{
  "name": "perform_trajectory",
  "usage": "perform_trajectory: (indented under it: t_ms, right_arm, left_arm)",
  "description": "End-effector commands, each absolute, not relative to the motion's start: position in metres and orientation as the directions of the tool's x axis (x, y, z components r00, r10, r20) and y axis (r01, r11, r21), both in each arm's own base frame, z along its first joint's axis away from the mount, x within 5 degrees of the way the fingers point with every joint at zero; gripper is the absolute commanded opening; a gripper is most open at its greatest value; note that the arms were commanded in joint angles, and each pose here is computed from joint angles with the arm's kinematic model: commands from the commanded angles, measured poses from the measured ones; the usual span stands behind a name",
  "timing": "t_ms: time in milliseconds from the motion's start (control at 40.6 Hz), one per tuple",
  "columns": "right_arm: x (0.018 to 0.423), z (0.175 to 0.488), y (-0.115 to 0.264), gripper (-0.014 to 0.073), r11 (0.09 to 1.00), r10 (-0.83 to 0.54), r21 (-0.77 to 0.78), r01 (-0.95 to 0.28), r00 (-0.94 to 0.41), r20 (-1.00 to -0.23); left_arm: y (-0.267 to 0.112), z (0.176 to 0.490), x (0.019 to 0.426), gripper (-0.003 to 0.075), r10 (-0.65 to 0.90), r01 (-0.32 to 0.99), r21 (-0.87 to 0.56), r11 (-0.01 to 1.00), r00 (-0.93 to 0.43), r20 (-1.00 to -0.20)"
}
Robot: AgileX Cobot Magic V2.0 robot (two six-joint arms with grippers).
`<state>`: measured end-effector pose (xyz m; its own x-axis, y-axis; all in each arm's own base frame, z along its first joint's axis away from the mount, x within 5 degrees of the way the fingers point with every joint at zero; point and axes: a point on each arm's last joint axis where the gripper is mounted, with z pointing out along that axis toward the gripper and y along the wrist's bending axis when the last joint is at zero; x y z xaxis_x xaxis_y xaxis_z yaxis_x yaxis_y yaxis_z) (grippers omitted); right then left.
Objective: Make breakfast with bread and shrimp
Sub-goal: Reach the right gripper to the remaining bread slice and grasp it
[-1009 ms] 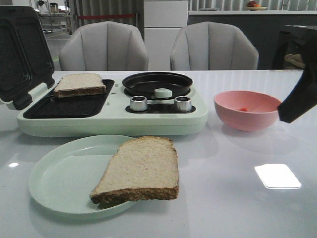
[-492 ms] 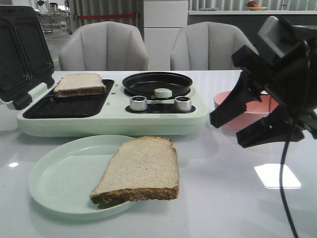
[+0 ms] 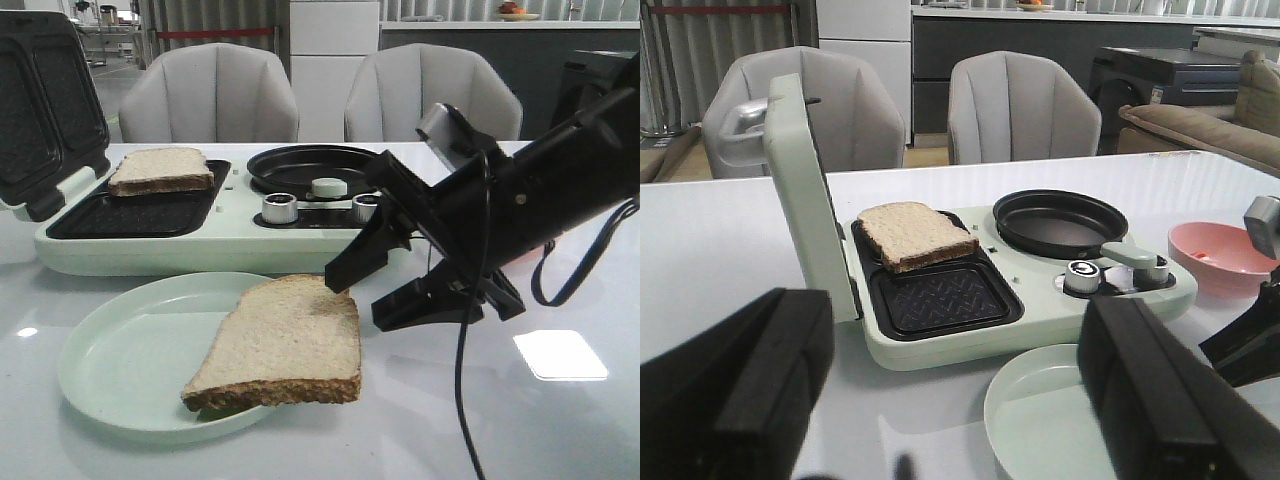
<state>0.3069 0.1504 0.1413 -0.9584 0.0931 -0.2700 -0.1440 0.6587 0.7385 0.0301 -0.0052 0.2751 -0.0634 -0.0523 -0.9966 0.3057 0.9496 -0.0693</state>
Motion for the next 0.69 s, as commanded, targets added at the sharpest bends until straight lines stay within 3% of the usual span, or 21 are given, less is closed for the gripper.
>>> perform_trajectory:
  t_ms: [0, 197, 468, 665]
  right_arm:
    - [0.313, 0.163, 0.160, 0.0458, 0.581, 0.104, 0.790, -0.193, -0.946, -0.308]
    - [0.316, 0.160, 0.171, 0.0451, 0.553, 0.071, 0.807, -0.209, -0.953, -0.295]
    - [0.319, 0.161, 0.177, 0.0223, 0.546, 0.066, 0.808, -0.221, -0.950, -0.304]
    - [0.318, 0.170, 0.177, 0.0163, 0.539, 0.049, 0.795, -0.278, -0.932, -0.359]
  left_arm:
    - [-0.005, 0.291, 0.026, 0.0564, -0.093, 0.330, -0.076, 0.941, 0.036, -0.995]
    - [-0.005, 0.291, 0.026, 0.0564, -0.093, 0.330, -0.076, 0.941, 0.036, -0.995]
    - [-0.005, 0.291, 0.026, 0.0564, -0.093, 0.330, -0.076, 0.941, 0.036, -0.995]
    - [-0.005, 0.291, 0.026, 0.0564, -0.093, 0.330, -0.076, 0.941, 0.036, -0.995]
